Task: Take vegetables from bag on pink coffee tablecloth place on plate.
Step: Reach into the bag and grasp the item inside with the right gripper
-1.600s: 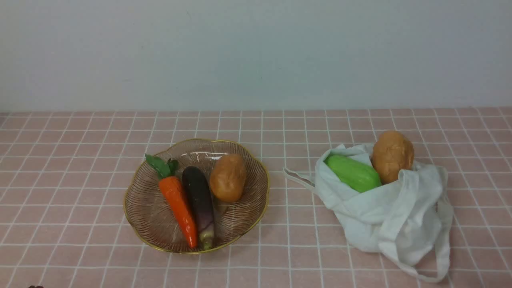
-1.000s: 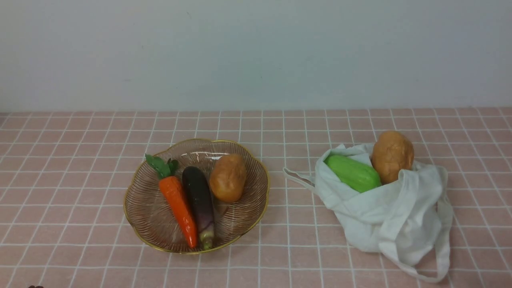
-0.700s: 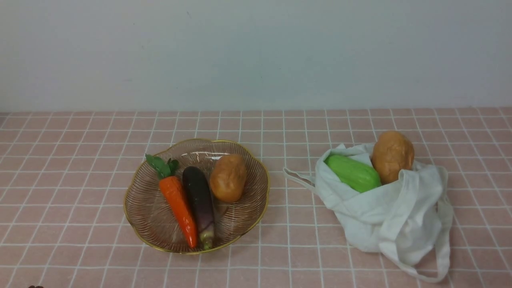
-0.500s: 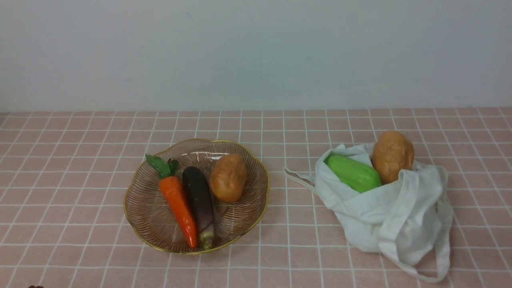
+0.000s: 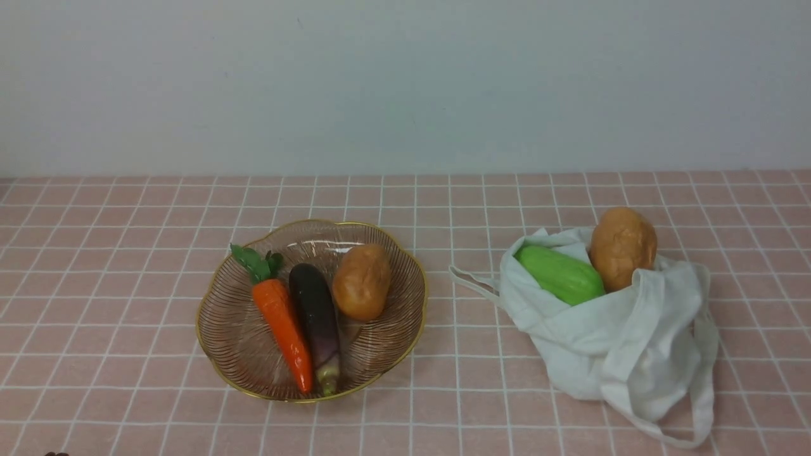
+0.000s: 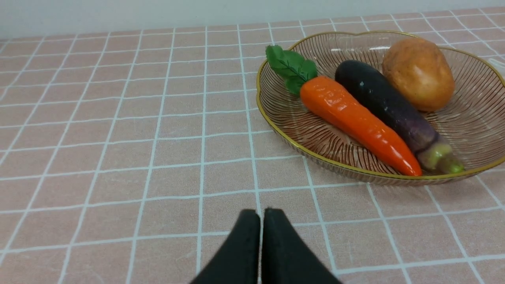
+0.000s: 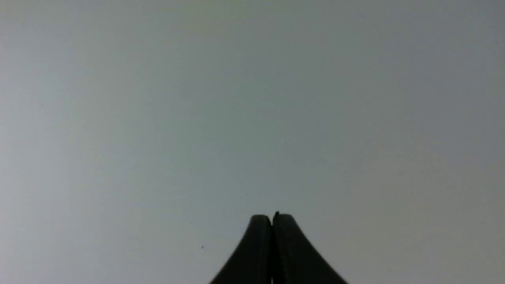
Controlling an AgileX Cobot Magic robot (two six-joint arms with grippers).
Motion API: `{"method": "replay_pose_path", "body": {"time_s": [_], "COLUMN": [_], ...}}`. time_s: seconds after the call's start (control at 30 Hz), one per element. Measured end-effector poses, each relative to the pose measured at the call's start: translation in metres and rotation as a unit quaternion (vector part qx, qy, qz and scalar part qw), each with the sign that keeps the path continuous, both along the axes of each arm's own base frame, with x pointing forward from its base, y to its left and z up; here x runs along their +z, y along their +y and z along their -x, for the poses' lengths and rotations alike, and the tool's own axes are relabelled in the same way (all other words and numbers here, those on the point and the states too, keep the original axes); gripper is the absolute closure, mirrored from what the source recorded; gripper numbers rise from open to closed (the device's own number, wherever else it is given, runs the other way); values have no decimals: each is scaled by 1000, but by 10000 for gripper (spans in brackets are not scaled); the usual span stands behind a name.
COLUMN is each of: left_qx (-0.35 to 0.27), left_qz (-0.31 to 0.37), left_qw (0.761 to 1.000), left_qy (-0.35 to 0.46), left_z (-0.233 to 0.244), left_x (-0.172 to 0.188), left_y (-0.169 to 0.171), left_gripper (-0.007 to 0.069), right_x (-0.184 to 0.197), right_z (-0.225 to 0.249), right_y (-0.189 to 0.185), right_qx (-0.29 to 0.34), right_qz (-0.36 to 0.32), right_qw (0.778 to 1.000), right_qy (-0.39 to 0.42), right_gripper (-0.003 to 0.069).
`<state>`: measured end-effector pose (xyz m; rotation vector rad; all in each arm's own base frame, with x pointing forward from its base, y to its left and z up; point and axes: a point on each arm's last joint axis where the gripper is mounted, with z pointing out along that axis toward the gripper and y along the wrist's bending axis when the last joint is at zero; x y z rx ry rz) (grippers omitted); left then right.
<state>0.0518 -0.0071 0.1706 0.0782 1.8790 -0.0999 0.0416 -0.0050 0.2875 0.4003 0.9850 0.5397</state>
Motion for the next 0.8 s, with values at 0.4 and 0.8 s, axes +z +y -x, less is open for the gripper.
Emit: {"method": "replay_pose_path", "body": {"time_s": [0.4, 0.8], "left_qx": [0, 0], "left_qz": [0, 0], "left_qw": [1000, 1000], "left_qy": [0, 0], "left_z": [0, 0], "left_x": [0, 0], "left_y": [0, 0], "left_gripper": [631, 631], "right_x": [74, 51], "right_z": [-116, -230], "right_y": [20, 75], "right_qx": [64, 220], "right_qz": [236, 310], "right_qw": [816, 672], "right_qy": [523, 635], "right_gripper": [669, 669]}}
